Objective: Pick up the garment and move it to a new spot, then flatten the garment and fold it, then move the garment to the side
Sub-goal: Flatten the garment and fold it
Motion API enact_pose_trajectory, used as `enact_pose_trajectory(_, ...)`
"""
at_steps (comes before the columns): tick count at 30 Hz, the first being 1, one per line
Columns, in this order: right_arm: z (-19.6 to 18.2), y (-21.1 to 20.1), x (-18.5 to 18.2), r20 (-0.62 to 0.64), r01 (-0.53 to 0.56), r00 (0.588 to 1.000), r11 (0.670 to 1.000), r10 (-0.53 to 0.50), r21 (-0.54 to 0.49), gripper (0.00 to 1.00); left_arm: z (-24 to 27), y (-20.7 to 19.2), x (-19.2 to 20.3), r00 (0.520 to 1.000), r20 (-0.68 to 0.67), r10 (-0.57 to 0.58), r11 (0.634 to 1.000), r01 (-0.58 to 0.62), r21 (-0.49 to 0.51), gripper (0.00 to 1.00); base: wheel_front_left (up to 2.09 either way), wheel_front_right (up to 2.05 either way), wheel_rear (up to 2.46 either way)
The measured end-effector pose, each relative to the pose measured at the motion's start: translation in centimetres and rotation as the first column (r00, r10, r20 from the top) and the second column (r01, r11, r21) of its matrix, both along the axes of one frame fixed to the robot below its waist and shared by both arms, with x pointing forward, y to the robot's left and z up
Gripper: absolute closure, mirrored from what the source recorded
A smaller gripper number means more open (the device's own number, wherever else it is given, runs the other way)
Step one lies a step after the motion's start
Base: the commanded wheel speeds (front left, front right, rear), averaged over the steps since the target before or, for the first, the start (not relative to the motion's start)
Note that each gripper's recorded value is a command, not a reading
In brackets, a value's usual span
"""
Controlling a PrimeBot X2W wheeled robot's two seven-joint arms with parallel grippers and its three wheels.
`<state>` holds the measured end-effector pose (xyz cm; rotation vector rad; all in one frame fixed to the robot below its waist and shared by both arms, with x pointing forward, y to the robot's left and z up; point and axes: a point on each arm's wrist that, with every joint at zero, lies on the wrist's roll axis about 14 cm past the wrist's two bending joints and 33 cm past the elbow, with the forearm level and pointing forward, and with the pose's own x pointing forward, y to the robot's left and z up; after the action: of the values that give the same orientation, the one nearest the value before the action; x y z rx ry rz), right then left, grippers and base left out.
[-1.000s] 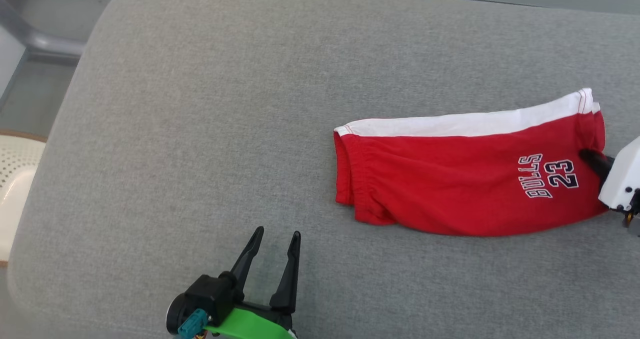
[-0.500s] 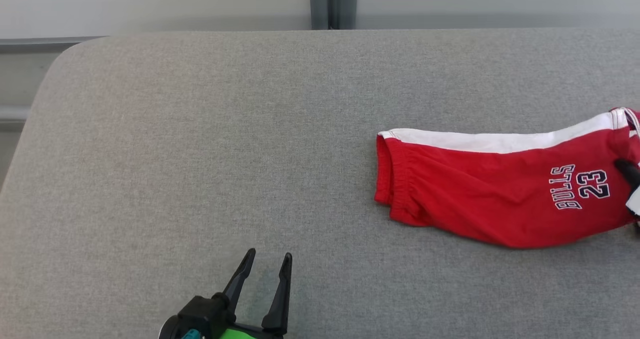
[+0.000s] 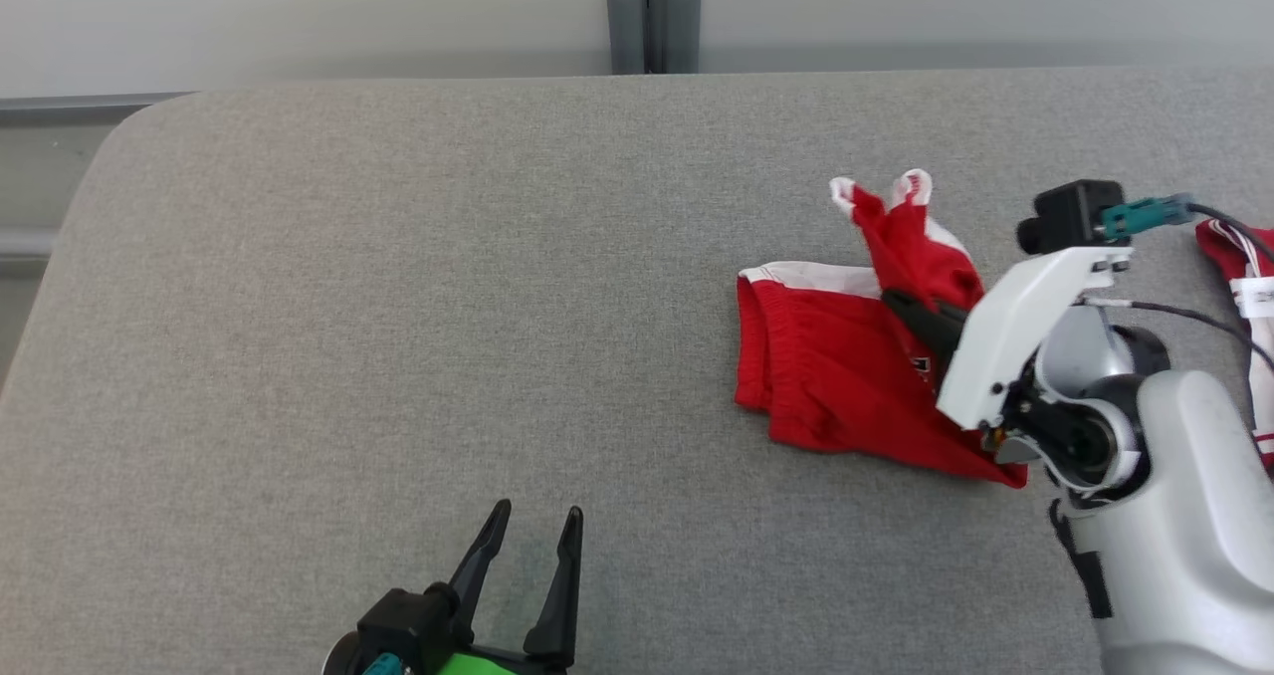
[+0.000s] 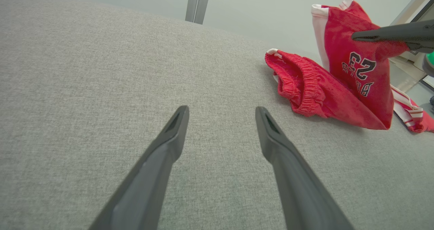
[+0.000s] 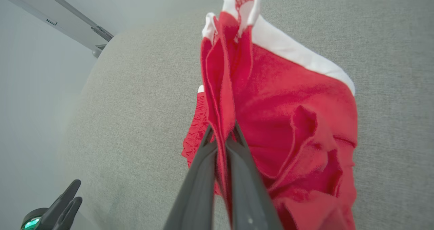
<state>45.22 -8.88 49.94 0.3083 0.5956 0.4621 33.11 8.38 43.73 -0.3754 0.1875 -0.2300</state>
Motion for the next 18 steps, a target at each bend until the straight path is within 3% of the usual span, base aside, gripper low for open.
enact_pose_trajectory(4, -1.8, 3.4, -0.1, -0.035, -0.042, 0.998, 0.999, 0.042, 0.011, 1.00, 0.0, 0.0, 0.0, 1.000, -0.003, 0.005, 1.000, -0.005, -0.008, 0.00, 0.00, 0.00, 0.00)
enact_pose_trajectory(14, -4.7, 6.1, -0.2, -0.070, -0.046, 0.996, 0.998, 0.050, 0.049, 1.00, -0.1, 1.8, -0.5, 0.997, -0.016, 0.079, 0.997, -0.079, -0.007, 0.00, 0.00, 0.00, 0.00)
enact_pose_trajectory(16, -4.5, 6.5, -0.3, -0.061, -0.052, 0.997, 0.997, 0.056, 0.063, 0.73, -0.1, 1.9, -0.6, 0.997, -0.014, 0.082, 0.997, -0.082, -0.007, 0.00, 0.00, 0.00, 0.00)
enact_pose_trajectory(17, -4.6, 6.8, -0.5, -0.060, -0.059, 0.996, 0.996, 0.063, 0.068, 0.50, -0.1, 1.9, -0.6, 0.996, -0.014, 0.083, 0.997, -0.083, -0.006, 0.00, 0.00, 0.00, 0.00)
enact_pose_trajectory(18, -4.5, 7.2, -0.7, -0.053, -0.068, 0.996, 0.995, 0.072, 0.068, 0.00, -0.1, 2.0, -0.7, 0.996, -0.014, 0.085, 0.996, -0.085, -0.005, 0.00, 0.00, 0.00, 0.00)
